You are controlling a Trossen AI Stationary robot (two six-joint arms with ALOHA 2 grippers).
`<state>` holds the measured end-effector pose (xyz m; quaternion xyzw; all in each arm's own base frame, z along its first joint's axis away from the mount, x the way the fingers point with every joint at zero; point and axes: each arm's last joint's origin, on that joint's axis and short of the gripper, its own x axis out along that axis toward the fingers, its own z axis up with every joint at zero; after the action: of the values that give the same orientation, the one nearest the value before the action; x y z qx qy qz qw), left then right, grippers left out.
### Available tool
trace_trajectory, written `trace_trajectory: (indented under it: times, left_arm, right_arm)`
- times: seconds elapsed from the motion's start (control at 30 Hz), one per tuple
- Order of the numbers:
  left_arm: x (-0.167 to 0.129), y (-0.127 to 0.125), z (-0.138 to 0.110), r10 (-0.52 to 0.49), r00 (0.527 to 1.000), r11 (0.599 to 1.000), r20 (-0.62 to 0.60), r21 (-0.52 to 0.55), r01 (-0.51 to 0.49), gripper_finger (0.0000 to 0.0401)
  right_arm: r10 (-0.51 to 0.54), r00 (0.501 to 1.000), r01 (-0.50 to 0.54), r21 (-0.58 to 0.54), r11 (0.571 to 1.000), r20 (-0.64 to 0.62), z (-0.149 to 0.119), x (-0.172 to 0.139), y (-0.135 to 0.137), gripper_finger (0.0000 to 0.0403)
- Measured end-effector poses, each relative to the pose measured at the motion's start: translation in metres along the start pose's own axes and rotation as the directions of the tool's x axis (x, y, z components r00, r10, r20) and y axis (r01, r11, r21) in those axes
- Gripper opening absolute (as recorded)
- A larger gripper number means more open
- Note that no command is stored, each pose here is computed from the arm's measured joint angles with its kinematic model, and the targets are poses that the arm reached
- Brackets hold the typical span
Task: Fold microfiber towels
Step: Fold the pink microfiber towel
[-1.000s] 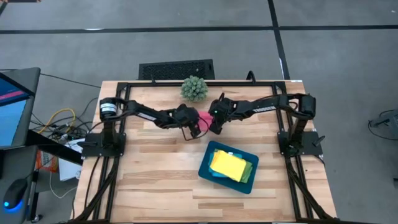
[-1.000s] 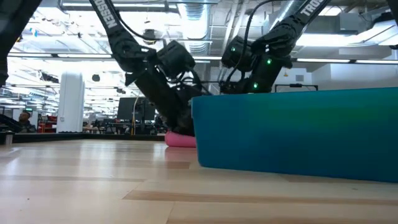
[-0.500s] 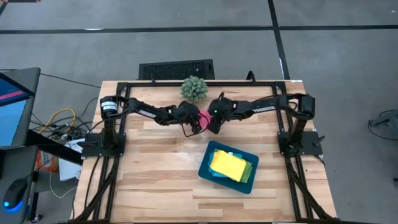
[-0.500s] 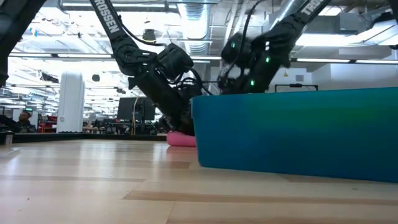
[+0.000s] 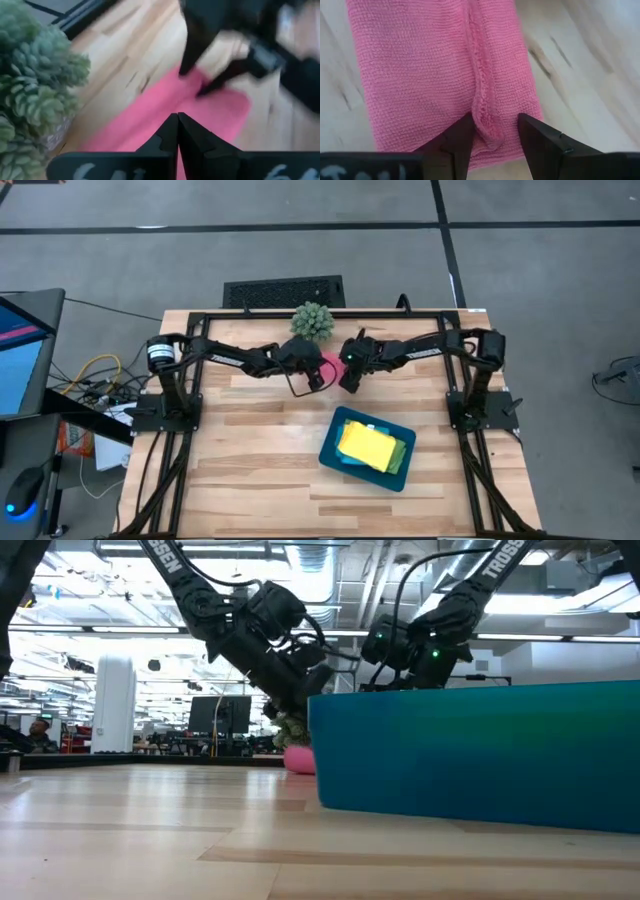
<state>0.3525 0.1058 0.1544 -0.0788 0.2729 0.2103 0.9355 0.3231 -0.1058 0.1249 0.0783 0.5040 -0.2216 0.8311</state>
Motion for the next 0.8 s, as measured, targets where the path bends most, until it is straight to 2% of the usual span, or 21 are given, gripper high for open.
trace_trajectory:
  times: [0.1,0.23,0.37,0.47,0.6,0.8]
  left_arm:
    - [0.003,0.001,-0.006,0.008,0.999,0.998,-0.034,0.062,-0.006,0.0000]
    - [0.008,0.007,-0.011,0.031,0.998,0.996,-0.053,0.083,-0.027,0.0001]
    - [0.010,0.018,-0.008,0.056,0.998,0.993,-0.035,0.104,-0.052,0.0014]
    - [0.018,0.031,-0.015,0.075,0.995,0.994,-0.062,0.088,-0.069,0.0026]
    - [0.028,0.040,-0.030,0.045,0.991,0.997,-0.123,0.067,-0.037,0.0040]
    - [0.036,0.043,-0.035,0.123,0.987,0.991,-0.103,0.065,-0.117,0.0046]
  right_arm:
    - [0.001,0.999,-0.001,0.003,1.000,0.038,0.005,-0.014,-0.002,0.0182]
    - [0.007,0.995,-0.008,0.012,1.000,0.096,0.012,-0.035,-0.004,0.0182]
    - [0.009,0.995,-0.010,0.012,1.000,0.094,0.012,-0.045,-0.006,0.0182]
    - [0.009,0.996,-0.010,0.011,1.000,0.088,0.011,-0.047,-0.007,0.0182]
    - [0.012,0.996,-0.013,0.006,1.000,0.085,0.010,-0.048,-0.005,0.0182]
    - [0.012,0.998,-0.012,0.001,1.000,0.068,0.009,-0.045,-0.004,0.0182]
